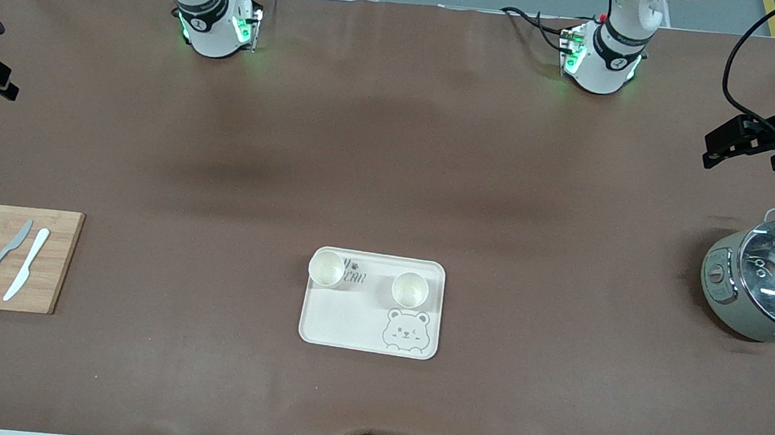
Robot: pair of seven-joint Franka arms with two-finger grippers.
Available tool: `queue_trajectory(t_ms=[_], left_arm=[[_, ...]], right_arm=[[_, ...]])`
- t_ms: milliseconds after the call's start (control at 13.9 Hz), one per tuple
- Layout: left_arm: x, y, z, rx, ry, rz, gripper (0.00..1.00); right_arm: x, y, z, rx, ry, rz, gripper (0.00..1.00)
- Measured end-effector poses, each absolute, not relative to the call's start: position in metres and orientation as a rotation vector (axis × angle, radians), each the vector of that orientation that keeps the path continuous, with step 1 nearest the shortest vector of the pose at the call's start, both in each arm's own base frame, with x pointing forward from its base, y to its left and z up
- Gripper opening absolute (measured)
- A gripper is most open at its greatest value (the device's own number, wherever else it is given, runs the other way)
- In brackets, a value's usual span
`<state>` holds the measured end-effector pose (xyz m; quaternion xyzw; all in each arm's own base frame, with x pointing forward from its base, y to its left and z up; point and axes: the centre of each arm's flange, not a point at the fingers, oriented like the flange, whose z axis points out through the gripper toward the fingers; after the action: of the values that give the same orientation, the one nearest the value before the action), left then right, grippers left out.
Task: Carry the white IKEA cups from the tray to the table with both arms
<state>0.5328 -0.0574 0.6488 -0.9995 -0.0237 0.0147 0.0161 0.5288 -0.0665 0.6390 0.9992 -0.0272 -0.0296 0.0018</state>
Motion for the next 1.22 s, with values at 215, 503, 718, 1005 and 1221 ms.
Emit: queue_trajectory(t_ms=[215, 503, 718, 1005, 1221], left_arm=[[0.535, -0.056, 0.646, -3.109, -0.076, 0.055, 1.00], [0.538, -0.052, 0.641, -3.109, -0.089, 0.067, 1.00], [0.556, -0.048, 0.625, -3.114, -0.095, 0.074, 1.00], [0.585, -0.067, 0.592, -3.129, -0.049, 0.035, 1.00], [0.600, -0.107, 0.561, -3.134, -0.071, 0.050, 1.00]], right_arm=[[0.529, -0.067, 0.639, 3.135, -0.085, -0.093, 1.00], [0.529, -0.067, 0.639, 3.135, -0.085, -0.093, 1.00], [0.530, -0.067, 0.638, 3.135, -0.085, -0.097, 1.00], [0.534, -0.067, 0.631, 3.133, -0.086, -0.112, 1.00], [0.539, -0.067, 0.625, 3.131, -0.087, -0.124, 1.00]])
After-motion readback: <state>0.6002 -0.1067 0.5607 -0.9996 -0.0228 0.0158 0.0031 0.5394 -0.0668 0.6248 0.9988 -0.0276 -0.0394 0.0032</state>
